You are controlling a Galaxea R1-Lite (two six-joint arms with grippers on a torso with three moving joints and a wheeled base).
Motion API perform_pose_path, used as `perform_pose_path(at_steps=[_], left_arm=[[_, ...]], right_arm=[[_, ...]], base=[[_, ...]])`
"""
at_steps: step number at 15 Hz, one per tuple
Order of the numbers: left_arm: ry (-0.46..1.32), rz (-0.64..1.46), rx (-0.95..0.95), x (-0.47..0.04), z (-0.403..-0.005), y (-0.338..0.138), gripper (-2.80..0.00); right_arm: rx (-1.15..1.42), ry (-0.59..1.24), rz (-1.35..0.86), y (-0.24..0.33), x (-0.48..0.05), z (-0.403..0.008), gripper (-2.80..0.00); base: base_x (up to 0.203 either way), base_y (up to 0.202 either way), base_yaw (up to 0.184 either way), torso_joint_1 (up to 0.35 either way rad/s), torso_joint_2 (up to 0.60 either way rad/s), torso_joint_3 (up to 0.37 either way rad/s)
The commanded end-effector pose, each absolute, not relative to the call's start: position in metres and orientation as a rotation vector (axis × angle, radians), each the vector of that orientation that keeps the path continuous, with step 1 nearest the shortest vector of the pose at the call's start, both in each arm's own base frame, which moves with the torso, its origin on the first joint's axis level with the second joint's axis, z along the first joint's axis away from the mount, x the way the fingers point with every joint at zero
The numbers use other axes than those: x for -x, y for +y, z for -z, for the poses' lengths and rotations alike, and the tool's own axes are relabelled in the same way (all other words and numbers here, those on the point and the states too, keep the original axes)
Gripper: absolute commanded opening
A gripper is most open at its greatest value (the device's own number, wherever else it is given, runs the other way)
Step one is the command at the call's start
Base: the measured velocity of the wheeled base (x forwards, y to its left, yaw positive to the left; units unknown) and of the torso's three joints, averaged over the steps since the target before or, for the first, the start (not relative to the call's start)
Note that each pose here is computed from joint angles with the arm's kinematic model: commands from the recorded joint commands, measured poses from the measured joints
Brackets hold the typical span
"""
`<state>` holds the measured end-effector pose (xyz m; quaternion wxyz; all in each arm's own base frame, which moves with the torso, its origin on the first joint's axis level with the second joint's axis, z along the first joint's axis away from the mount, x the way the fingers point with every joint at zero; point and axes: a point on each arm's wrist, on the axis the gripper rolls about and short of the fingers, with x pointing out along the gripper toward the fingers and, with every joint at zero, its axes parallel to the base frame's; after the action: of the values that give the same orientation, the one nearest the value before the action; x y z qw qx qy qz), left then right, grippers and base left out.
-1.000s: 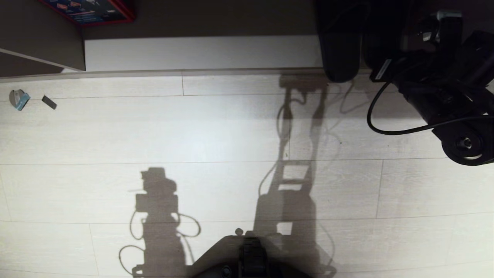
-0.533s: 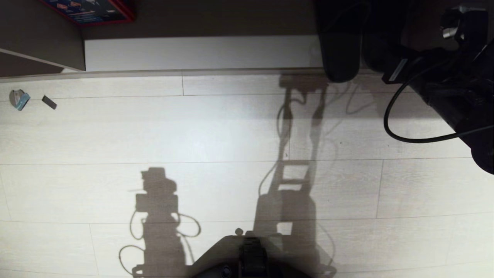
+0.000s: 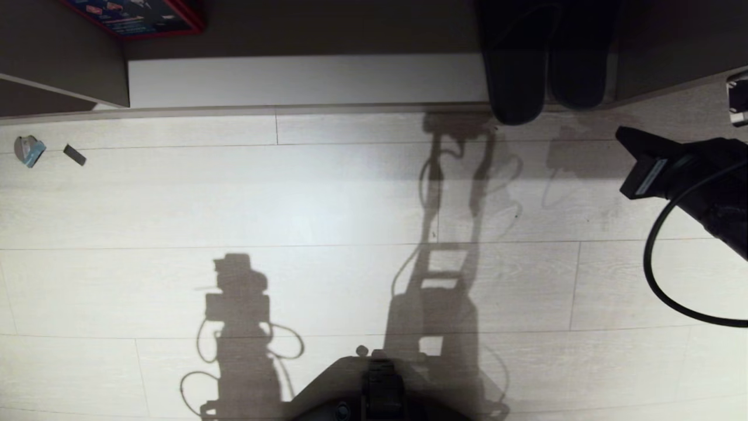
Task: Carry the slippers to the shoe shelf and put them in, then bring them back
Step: Pick up the slippers in the shoe cabinet
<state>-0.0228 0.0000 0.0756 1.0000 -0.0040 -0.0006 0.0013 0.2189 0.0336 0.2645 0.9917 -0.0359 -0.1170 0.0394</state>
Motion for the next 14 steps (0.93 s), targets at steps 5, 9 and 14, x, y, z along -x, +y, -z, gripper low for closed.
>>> perform_pose_path(at_steps=[5, 9, 14], left_arm=[[-0.002, -0.003, 0.009, 0.023, -0.076, 0.000, -2.80], [-0.002, -0.003, 0.009, 0.023, -0.076, 0.000, -2.80], [-0.002, -0.003, 0.009, 0.023, -0.076, 0.000, -2.80]], right_arm=[[0.072, -0.340, -0.098, 0.017, -0.109, -0.272, -2.80], [0.081, -0.374, -0.075, 0.003, -0.031, -0.257, -2.80], [0.060, -0.394, -0.037, 0.000, 0.013, -0.216, -2.80]], base=[[0.000, 0.000, 0.000, 0.000, 0.00, 0.000], [0.000, 0.000, 0.000, 0.000, 0.00, 0.000], [0.000, 0.000, 0.000, 0.000, 0.00, 0.000]])
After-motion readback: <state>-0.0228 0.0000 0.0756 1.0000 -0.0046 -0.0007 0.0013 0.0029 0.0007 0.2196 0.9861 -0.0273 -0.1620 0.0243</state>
